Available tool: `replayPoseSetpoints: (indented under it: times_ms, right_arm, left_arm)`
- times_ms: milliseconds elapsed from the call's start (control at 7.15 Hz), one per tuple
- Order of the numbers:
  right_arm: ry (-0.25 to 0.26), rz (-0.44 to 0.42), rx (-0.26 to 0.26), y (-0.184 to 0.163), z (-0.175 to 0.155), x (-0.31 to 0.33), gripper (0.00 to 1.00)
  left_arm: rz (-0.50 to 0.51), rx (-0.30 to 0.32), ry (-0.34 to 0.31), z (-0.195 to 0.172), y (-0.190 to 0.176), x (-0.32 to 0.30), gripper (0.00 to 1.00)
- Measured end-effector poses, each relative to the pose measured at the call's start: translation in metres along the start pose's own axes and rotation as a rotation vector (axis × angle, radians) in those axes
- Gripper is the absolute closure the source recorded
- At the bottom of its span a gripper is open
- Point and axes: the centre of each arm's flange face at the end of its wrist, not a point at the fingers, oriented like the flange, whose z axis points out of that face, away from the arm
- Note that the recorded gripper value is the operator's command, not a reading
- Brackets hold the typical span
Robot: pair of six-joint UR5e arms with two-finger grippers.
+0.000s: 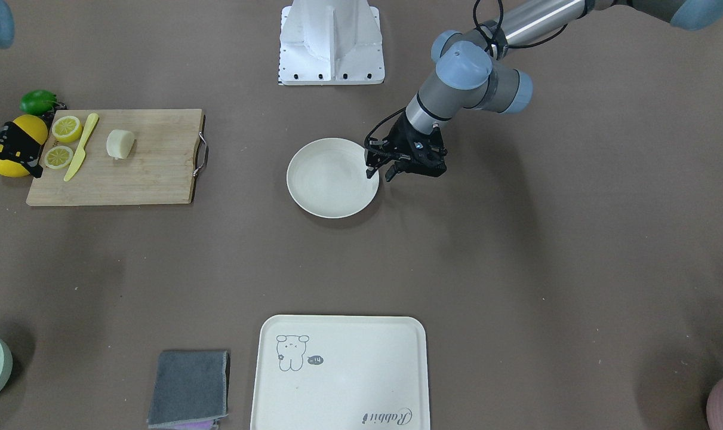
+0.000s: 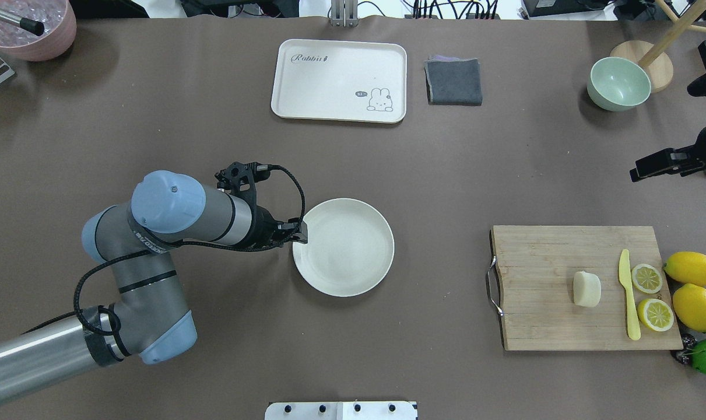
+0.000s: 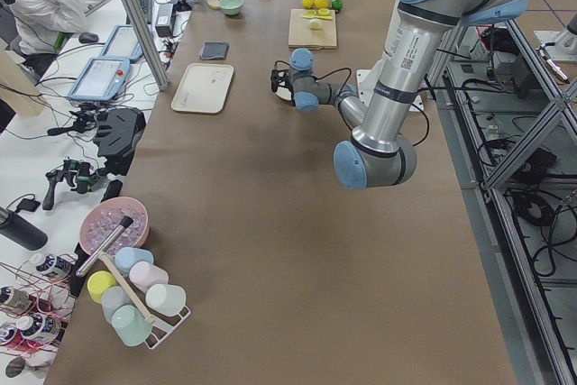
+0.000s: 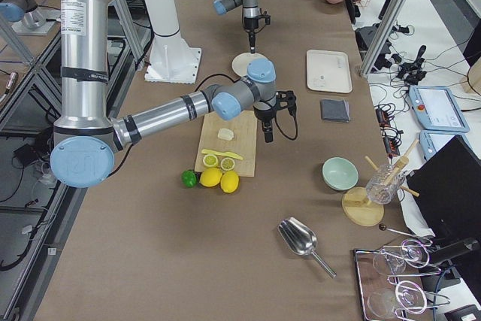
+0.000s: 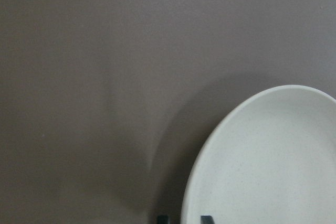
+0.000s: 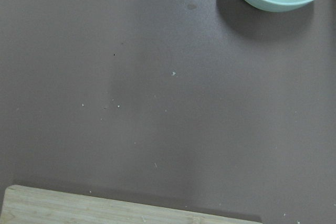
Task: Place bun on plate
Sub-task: 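Push the white plate with the left gripper toward the table center, then withdraw the left gripper while moving the right gripper over the bun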
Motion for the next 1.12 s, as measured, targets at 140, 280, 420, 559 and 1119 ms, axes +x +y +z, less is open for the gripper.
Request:
replayPoseSetpoints:
  times_ms: [140, 280, 420, 559, 1119]
  right_arm:
    - [-0.008, 0.036, 0.004, -0.001, -0.001, -0.01, 0.0]
    - [-0.016, 0.07, 0.005, 0.001, 0.001, -0.028, 0.0]
    - [-0.018, 0.097, 0.005, 0.01, 0.005, -0.053, 0.0]
    - [-0.021, 0.119, -0.001, 0.022, 0.011, -0.077, 0.0]
    - [-0.011, 0.131, -0.034, 0.103, 0.055, -0.095, 0.0]
  left_arm:
    - [-0.014, -0.01, 0.005, -0.027, -0.025, -0.006, 0.03]
    - [-0.015, -0.024, -0.007, -0.062, -0.059, -0.02, 0.03]
    - [0.014, -0.033, -0.031, -0.1, -0.089, -0.045, 0.03]
    - [0.054, -0.037, -0.067, -0.137, -0.113, -0.08, 0.03]
    - [0.235, -0.062, -0.244, -0.256, -0.163, -0.26, 0.03]
